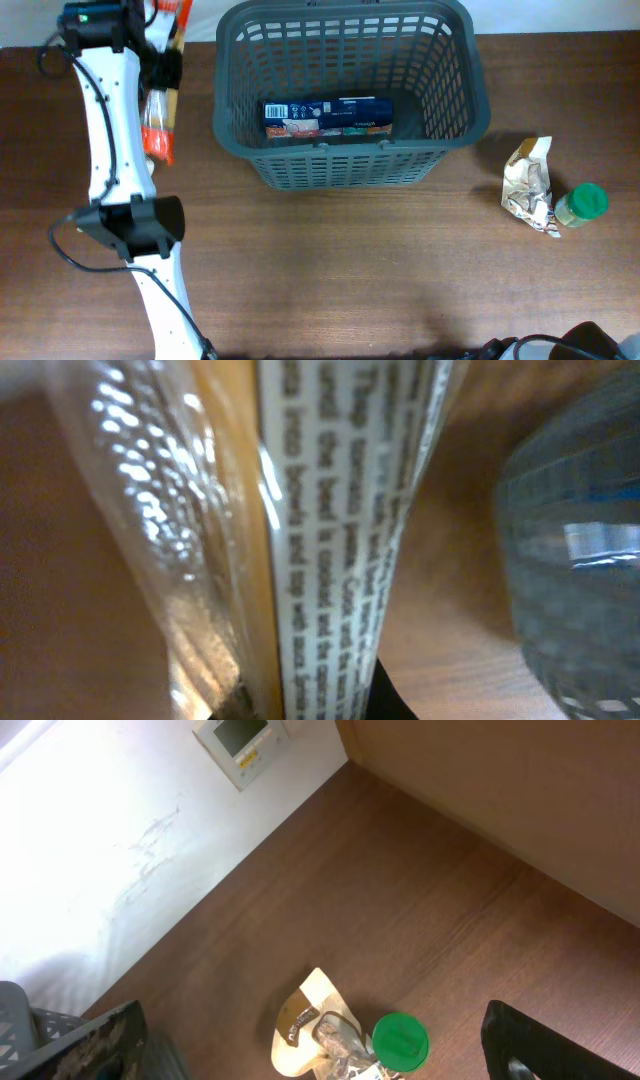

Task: Pack container
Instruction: 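Place the pasta package into the basket with the left gripper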

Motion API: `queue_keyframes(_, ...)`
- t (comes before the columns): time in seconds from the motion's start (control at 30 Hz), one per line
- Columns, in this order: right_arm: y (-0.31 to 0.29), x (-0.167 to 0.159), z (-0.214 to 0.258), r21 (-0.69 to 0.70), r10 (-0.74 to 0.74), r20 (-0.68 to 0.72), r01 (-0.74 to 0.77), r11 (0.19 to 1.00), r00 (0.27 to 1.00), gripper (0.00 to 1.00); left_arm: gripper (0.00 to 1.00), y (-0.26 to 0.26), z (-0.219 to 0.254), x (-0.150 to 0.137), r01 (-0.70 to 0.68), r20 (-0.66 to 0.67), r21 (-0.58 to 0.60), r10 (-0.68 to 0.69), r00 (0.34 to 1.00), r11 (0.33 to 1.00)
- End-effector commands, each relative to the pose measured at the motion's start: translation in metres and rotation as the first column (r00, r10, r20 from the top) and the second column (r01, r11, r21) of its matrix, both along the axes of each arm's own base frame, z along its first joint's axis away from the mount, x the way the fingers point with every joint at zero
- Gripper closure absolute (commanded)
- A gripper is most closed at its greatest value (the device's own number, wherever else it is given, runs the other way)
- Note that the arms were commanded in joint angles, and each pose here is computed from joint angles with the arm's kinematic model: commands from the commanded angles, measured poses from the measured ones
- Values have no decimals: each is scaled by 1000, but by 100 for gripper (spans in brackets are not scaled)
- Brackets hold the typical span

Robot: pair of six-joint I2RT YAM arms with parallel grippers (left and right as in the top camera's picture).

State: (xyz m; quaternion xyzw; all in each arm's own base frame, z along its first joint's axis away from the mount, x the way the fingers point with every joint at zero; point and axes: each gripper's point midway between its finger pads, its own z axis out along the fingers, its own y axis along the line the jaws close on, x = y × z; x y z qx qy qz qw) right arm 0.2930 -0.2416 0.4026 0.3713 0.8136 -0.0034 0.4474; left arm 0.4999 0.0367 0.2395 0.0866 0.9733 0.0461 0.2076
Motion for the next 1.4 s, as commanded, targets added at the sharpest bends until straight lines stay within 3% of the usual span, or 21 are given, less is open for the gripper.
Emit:
queue_keyframes(0.0, -2, -1, 1, -9, -7, -4, 7, 1000, 1000, 1, 98, -28, 147, -27, 156, 358, 211, -224, 906, 965)
queue_keyframes(0.1, -2, -1, 0, -9, -7, -5, 7, 1000, 1000, 1, 98, -45, 197, -42, 187, 442, 364, -346, 827, 913)
queue_keyframes(0.2, -2, -1, 1, -9, -7, -4, 7, 1000, 1000, 1, 98, -89, 236, -60, 319, 429, 559, -597, 678, 765)
queue_keyframes(0.23, -2, -1, 1, -9, -7, -4, 7, 1000, 1000, 1, 98, -113, 236, -64, 392, 376, 620, -696, 612, 679)
queue_keyframes(0.43, -2, -1, 1, -9, -7, -4, 7, 1000, 1000, 1, 98, -222, 184, -68, 718, 200, 620, -948, 248, 318)
queue_keyframes(0.53, -2, -1, 1, -9, -7, -4, 7, 1000, 1000, 1, 98, -261, 139, -63, 802, 132, 554, -975, 180, 223)
queue_keyframes(0.63, -3, -1, 0, -9, -7, -5, 7, 1000, 1000, 1, 98, -280, 84, -53, 869, 55, 463, -984, 170, 176)
queue_keyframes(0.77, -2, -1, 1, -9, -7, -4, 7, 1000, 1000, 1, 98, -290, 8, -48, 932, -33, 291, -971, 235, 216)
queue_keyframes(0.87, -2, -1, 1, -9, -7, -4, 7, 1000, 1000, 1, 98, -294, -38, -55, 961, -118, 188, -967, 225, 201)
queue_keyframes(1.13, -2, -1, 0, -9, -7, -5, 7, 1000, 1000, 1, 98, -291, -94, -76, 981, -231, 53, -954, 192, 185)
queue_keyframes(1.17, -2, -1, 1, -9, -7, -4, 7, 1000, 1000, 1, 95, -290, -94, -76, 979, -234, 52, -950, 206, 200)
queue_keyframes(1.2, -2, -1, 1, -9, -7, -4, 7, 1000, 1000, 1, 83, -287, -93, -73, 970, -245, 63, -939, 242, 233)
queue_keyframes(1.3, -2, -1, 0, -9, -7, -5, 7, 1000, 1000, 1, 35, -277, -69, -62, 916, -222, 139, -889, 400, 377)
queue_keyframes(1.37, -2, -1, 1, -9, -7, -4, 7, 1000, 1000, 1, 28, -274, -41, -58, 884, -152, 168, -874, 461, 436)
